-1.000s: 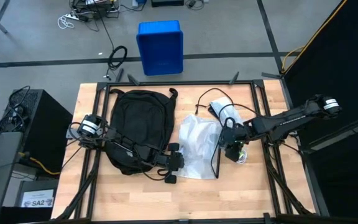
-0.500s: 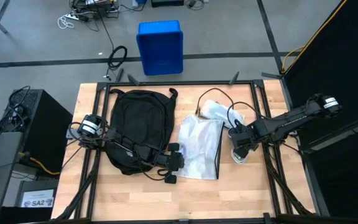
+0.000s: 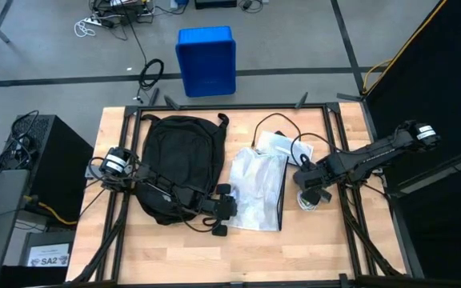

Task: Unpack backpack
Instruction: Remove the chocolate bar from the zip bag

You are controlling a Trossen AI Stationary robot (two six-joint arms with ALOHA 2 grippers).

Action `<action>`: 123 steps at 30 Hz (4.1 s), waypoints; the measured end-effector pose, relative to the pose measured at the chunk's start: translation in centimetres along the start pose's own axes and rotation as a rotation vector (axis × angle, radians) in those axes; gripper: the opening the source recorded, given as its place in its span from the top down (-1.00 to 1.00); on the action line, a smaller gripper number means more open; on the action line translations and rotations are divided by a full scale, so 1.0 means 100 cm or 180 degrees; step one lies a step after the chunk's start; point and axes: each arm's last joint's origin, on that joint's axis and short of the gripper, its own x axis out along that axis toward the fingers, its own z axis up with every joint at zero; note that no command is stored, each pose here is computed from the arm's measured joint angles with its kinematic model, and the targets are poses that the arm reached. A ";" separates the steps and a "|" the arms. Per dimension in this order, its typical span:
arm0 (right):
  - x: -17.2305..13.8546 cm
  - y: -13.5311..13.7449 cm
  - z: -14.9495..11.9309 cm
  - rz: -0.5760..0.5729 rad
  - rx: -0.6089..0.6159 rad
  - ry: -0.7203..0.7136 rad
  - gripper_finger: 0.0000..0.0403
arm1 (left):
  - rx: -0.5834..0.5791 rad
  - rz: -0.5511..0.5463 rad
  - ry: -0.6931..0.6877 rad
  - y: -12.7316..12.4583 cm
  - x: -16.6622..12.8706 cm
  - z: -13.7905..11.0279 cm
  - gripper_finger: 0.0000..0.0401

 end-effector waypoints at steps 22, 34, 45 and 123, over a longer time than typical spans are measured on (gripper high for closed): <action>-0.001 0.044 0.010 0.0674 -0.1124 -0.0903 0.06 | 0.0014 -0.0051 -0.0346 -0.002 0.001 0.009 1.00; -0.003 0.023 -0.013 0.0545 -0.0518 0.0071 0.49 | 0.0009 -0.0038 -0.0349 -0.002 0.001 0.009 1.00; -0.048 0.052 -0.001 0.1070 -0.0983 -0.1072 0.65 | 0.0006 -0.0037 -0.0355 -0.002 0.001 0.010 1.00; 0.051 0.136 0.044 0.0901 -0.1884 -0.1766 0.97 | 0.1393 0.0974 0.0798 0.000 -0.072 -0.003 0.25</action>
